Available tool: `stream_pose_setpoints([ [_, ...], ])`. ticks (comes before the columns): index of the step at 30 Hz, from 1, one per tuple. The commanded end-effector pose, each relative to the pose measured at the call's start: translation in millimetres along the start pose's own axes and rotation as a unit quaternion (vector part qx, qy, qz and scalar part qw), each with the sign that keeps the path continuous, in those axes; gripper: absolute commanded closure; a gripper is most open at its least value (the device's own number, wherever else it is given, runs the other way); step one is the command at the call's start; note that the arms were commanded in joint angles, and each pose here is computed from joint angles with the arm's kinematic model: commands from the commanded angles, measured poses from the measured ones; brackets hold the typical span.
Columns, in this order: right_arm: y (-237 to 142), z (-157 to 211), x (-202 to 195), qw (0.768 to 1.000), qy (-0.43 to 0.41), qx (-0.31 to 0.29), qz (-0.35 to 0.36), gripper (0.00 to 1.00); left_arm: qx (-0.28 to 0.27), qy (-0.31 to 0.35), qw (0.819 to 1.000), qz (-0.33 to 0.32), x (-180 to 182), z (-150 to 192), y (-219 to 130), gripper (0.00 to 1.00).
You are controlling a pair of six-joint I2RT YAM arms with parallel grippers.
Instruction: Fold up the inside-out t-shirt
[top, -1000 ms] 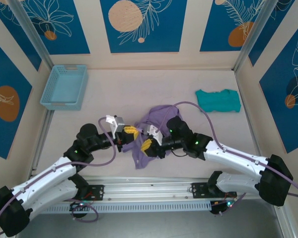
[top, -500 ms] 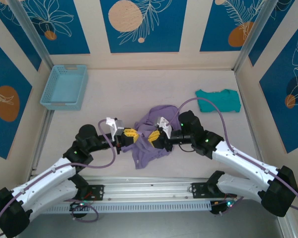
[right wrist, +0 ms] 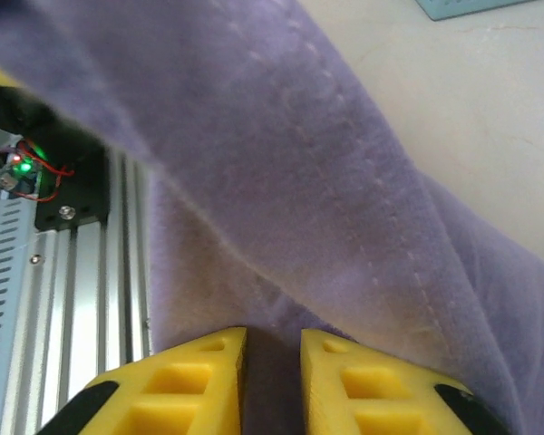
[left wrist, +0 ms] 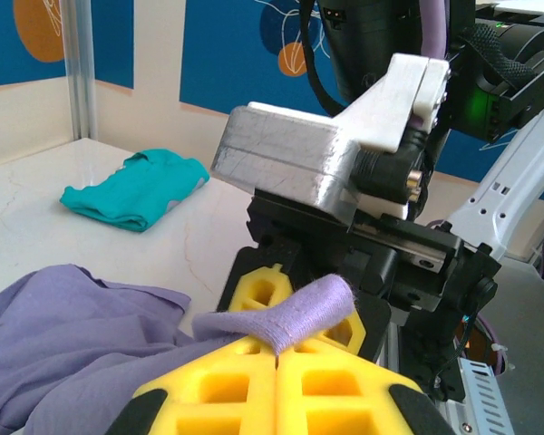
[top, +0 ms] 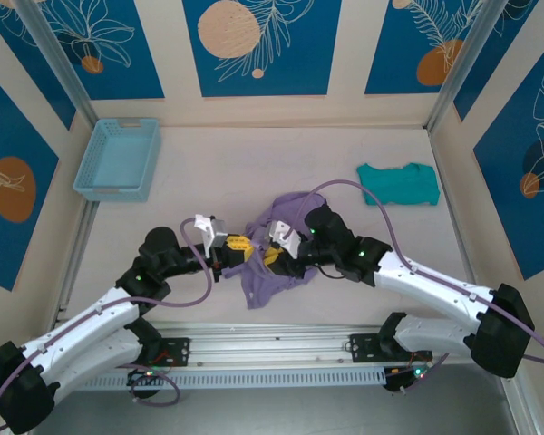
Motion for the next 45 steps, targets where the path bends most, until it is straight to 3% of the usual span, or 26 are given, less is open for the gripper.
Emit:
stream_pose_setpoints([
  [1, -0.4, -10.4, -4.0, 0.999, -0.022, -0.003, 0.026, 0.71, -0.013, 0.021, 1.000, 0.009, -0.1, -12.4, -0.1, 1.00],
  [5, 6.0, -5.5, -8.9, 0.999, -0.018, 0.014, 0.039, 0.66, -0.014, 0.021, 1.000, 0.007, 0.5, -13.0, -0.2, 1.00],
  [10, 15.4, 5.1, -11.0, 0.999, -0.009, 0.036, 0.032, 0.68, -0.014, 0.020, 1.000, -0.001, 1.6, -12.5, -1.3, 1.00],
  [20, 8.1, 3.1, -3.8, 1.000, 0.001, 0.015, 0.014, 1.00, -0.010, 0.021, 0.999, -0.027, 5.6, -9.6, -4.3, 1.00],
  [27, -16.7, 0.6, 9.3, 1.000, 0.012, -0.008, 0.000, 1.00, 0.001, 0.018, 0.997, -0.071, 14.1, -4.5, -7.1, 1.00],
  [35, -28.4, -3.8, 10.1, 0.999, 0.011, -0.032, 0.017, 1.00, -0.009, 0.018, 0.997, -0.068, 14.2, -7.5, -6.9, 1.00],
  [40, -5.8, -2.8, -9.8, 0.997, 0.020, 0.005, 0.075, 0.75, -0.012, 0.011, 0.999, -0.052, 11.7, -8.0, -5.4, 1.00],
  [45, 5.2, 5.5, -24.1, 0.992, 0.018, 0.031, 0.123, 0.66, -0.012, 0.011, 0.999, -0.052, 10.8, -8.8, -6.7, 1.00],
])
Point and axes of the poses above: each hand's point on the last joint's axis, 136 mm out from that joint toward the fingers, its own y axis out along the fingers, its own x axis along the line the jaws close on, z = x × y, the point moved 7 cm from there along -y, back along the fingers, and after that the axes turned 8 degrees about y, right-handed, at the moved point
